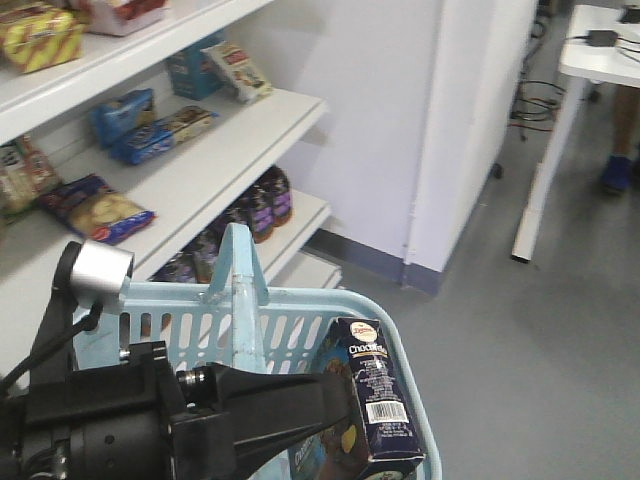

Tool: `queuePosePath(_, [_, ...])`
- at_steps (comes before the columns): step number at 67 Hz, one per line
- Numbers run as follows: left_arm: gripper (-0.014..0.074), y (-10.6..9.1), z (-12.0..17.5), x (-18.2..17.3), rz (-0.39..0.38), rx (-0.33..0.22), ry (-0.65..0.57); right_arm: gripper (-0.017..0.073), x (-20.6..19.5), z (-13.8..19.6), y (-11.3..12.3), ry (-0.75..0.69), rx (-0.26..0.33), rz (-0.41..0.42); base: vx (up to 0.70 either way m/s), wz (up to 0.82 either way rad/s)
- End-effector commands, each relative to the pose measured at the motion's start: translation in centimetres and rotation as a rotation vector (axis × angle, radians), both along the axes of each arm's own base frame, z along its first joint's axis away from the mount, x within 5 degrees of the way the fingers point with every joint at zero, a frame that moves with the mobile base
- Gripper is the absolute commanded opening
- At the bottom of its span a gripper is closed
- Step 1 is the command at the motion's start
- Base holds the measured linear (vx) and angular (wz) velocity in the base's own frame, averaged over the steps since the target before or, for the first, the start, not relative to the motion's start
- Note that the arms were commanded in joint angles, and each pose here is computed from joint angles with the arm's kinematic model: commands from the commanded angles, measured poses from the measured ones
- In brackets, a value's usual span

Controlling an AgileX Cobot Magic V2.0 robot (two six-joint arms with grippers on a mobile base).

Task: Left arm holds basket, right arm returns cookies

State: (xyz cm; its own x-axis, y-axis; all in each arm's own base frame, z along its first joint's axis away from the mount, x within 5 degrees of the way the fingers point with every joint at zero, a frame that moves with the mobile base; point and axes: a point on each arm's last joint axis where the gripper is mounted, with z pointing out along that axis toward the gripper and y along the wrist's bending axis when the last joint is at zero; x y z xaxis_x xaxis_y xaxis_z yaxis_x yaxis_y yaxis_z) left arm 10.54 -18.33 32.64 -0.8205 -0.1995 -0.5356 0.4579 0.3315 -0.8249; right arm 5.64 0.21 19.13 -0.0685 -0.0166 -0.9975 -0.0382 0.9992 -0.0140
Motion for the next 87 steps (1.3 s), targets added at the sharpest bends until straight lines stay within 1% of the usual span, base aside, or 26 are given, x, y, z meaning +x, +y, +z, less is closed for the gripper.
queuePosePath(1, [-0.0006,0.07,1.85,-0.41,-0.022,-0.083,0.002,-0.0008,-0.02,0.59,-0.04,-0.076,-0.006,-0.006,0.07,0.93])
queuePosePath(52, [-0.0006,0.07,1.85,-0.41,-0.022,-0.083,0.002,-0.0008,-0.02,0.6,-0.04,-0.077,-0.006,-0.006,0.05,0.79])
queuePosePath(87, [-0.0006,0.07,1.85,-0.41,-0.022,-0.083,0.002,-0.0008,-0.02,0.6,-0.04,-0.077,-0.006,-0.006,-0.02,0.57])
